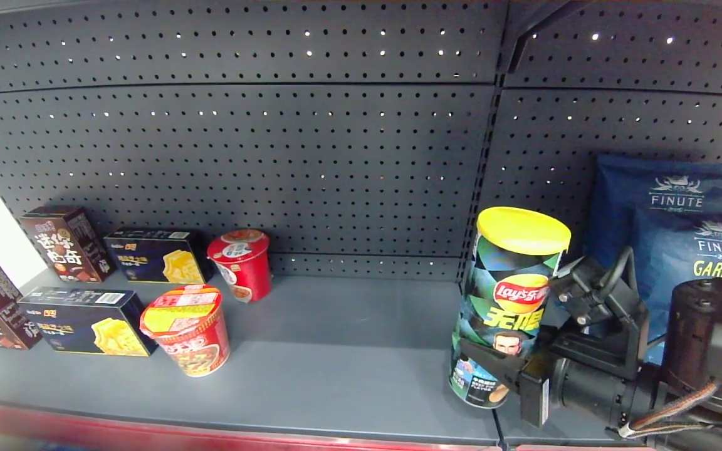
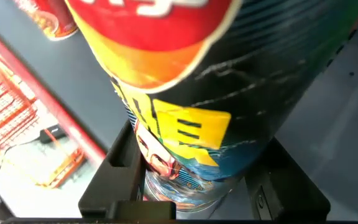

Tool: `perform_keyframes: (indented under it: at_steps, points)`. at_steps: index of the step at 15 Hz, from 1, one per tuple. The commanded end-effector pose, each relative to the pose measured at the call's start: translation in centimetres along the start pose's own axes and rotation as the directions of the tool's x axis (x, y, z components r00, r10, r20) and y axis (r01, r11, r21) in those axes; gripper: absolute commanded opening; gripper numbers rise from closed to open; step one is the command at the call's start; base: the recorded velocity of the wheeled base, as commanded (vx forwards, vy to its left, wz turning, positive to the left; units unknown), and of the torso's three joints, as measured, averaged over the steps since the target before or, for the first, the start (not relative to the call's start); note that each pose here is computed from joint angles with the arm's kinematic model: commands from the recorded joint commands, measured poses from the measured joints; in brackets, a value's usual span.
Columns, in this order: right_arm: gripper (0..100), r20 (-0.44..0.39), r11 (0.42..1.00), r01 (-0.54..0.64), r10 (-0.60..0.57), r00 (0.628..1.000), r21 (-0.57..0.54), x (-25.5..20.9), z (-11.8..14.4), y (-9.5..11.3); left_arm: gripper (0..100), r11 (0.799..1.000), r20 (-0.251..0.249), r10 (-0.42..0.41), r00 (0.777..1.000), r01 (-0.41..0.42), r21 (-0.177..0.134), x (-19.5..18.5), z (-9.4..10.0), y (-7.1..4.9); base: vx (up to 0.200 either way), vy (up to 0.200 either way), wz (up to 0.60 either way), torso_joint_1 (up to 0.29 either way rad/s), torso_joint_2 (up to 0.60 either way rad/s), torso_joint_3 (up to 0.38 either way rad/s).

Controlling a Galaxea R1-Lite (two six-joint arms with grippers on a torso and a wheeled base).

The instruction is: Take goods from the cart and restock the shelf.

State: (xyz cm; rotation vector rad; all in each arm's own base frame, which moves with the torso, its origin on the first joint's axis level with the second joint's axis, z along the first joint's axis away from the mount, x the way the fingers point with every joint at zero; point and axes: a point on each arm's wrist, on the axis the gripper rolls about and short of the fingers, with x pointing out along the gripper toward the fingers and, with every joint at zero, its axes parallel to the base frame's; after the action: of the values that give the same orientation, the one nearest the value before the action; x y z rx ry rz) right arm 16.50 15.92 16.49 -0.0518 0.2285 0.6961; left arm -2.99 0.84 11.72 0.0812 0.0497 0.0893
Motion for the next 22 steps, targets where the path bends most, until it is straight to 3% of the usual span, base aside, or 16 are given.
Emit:
perform_keyframes:
  at_steps: [1, 11, 22]
  points:
    - [0, -0.016, 1.0, -0.008, 0.008, 1.0, -0.004, -0.6, -1.4, 0.1, 0, 1.0, -0.005, 0.002, 1.0, -0.002, 0.001, 0.1, -0.1, 0.0, 0.0, 0.0, 0.0, 0.0, 0.0, 0.0]
    - [0, -0.007, 1.0, -0.001, 0.001, 1.0, 0.001, 2.9, -3.7, -0.3, 0, 1.0, -0.019, 0.029, 0.999, -0.029, 0.003, 0.1, -0.4, 0.0, 0.0, 0.0, 0.0, 0.0, 0.0, 0.0]
    - [0, -0.051, 1.0, -0.003, 0.002, 0.999, -0.006, 4.0, -4.8, -0.2, 0, 1.0, -0.037, 0.028, 0.999, -0.028, 0.001, 0.3, -0.9, -0.1, 0.0, 0.0, 0.0, 0.0, 0.0, 0.0]
